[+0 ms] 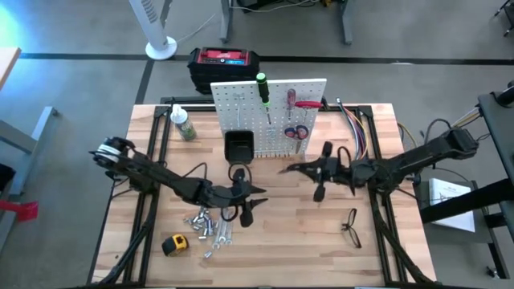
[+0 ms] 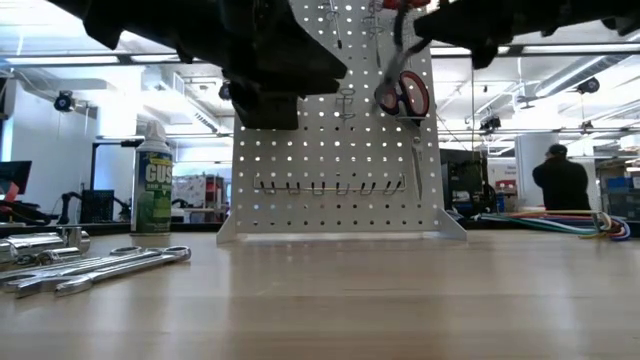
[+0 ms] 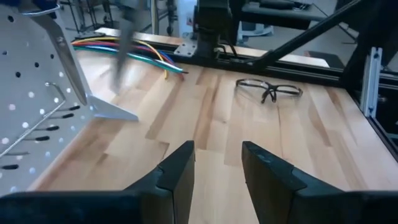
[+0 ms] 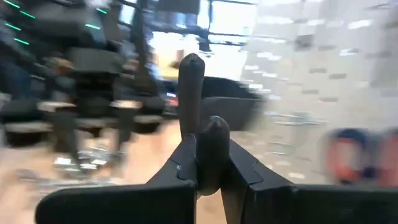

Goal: Hang tools onto peg board
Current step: Hang the black pliers on the pegboard

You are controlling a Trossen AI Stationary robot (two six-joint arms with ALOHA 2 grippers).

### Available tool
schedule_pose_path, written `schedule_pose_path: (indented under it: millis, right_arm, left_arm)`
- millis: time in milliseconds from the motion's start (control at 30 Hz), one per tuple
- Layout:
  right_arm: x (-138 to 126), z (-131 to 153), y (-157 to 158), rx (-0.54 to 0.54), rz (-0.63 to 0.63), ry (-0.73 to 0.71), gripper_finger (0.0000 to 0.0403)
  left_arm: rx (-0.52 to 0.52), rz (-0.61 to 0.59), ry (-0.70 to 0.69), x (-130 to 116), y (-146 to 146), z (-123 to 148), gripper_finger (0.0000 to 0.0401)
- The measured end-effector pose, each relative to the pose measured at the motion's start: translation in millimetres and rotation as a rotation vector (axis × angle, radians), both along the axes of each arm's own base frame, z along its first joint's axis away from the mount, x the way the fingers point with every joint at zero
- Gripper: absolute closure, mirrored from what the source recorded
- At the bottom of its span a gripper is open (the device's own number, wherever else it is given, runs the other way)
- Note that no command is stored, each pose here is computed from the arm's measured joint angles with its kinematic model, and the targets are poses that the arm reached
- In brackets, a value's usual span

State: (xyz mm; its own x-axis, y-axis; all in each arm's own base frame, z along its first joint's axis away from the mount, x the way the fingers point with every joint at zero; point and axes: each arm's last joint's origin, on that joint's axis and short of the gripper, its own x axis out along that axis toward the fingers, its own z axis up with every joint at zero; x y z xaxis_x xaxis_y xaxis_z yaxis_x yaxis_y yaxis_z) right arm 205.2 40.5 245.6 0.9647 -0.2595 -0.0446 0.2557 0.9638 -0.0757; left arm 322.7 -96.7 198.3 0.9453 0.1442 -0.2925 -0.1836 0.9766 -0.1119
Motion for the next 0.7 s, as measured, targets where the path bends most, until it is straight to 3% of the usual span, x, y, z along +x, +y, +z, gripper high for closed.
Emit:
schedule_pose_path:
  millis: [333, 700]
  right_arm:
    - [-28.6, 43.5, -29.3, -0.147, -0.165, 0.104, 0.0386]
    - [-25.7, 47.4, -45.2, -0.220, -0.218, 0.218, 0.0386]
  left_arm:
    - [0.035, 0.039, 0.012, -1.1, 1.3, 0.0, 0.0277]
    - [0.041, 0.048, 0.016, -1.2, 1.6, -0.3, 0.0277]
